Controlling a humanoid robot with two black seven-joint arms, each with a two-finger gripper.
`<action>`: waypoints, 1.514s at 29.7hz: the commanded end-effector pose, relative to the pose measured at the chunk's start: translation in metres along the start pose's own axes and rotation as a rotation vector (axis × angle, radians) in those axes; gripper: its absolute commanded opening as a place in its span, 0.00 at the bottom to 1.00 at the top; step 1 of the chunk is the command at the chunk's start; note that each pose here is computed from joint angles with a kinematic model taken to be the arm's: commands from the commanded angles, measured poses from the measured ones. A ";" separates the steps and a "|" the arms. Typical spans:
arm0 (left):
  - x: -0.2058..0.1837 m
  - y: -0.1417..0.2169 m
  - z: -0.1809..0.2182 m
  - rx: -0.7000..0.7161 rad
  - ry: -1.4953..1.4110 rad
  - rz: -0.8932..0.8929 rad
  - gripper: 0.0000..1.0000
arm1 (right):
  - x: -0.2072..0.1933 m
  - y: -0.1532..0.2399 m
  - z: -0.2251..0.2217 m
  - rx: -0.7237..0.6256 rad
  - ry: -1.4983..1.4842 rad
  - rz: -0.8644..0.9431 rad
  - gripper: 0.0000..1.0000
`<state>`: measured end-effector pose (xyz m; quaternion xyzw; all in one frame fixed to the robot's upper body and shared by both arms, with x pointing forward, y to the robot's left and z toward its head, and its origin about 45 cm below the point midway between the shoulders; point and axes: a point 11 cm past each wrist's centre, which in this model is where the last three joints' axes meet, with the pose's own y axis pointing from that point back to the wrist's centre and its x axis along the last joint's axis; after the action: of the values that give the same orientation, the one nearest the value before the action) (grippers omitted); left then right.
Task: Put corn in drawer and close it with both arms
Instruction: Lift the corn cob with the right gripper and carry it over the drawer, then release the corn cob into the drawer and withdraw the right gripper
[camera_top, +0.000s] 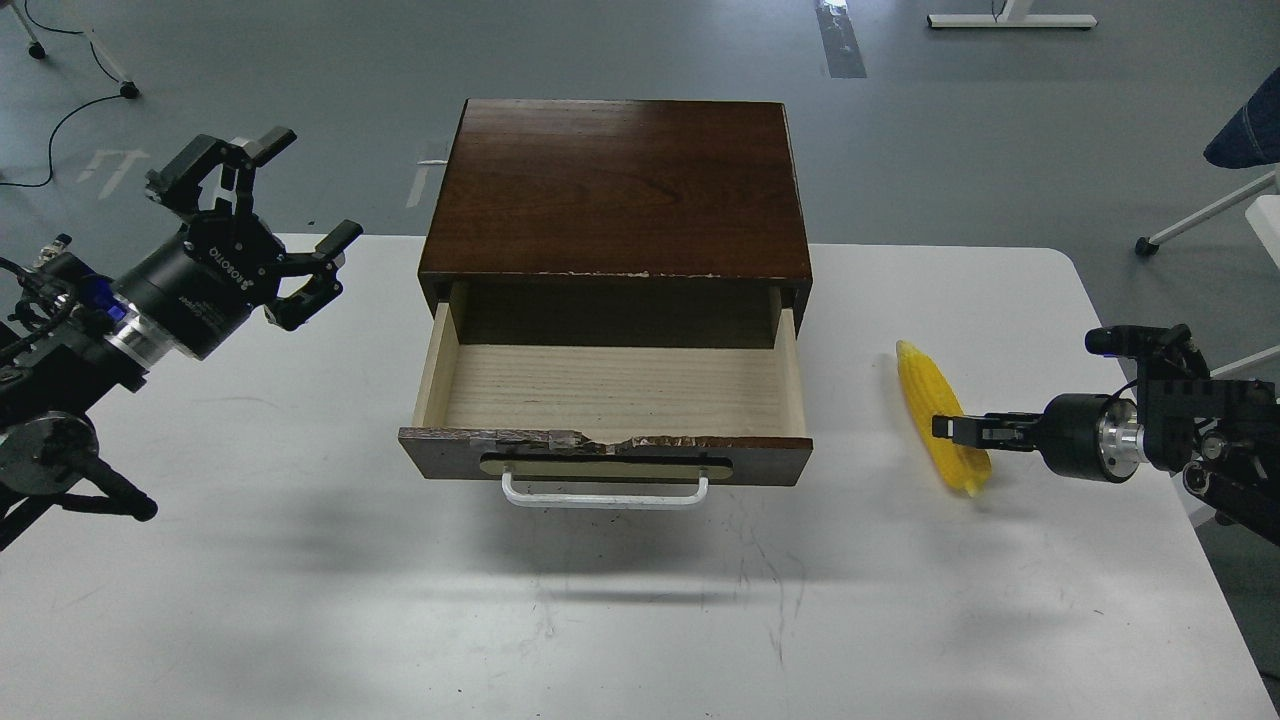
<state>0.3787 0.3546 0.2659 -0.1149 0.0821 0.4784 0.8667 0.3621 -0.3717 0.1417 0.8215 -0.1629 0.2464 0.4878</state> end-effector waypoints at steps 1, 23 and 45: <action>0.001 0.000 0.001 0.001 -0.005 0.000 0.99 | 0.037 0.012 -0.016 0.032 0.045 0.066 0.16; 0.006 0.004 0.011 -0.003 -0.027 0.011 0.99 | 0.150 0.059 -0.278 0.408 0.666 0.020 0.19; 0.008 0.007 0.013 0.001 -0.038 0.016 0.99 | 0.094 -0.034 -0.306 0.389 0.972 -0.150 0.75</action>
<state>0.3774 0.3679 0.2749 -0.1054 0.0683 0.4865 0.8646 0.3844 -0.0907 0.3028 0.6907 0.1870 0.5955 0.3651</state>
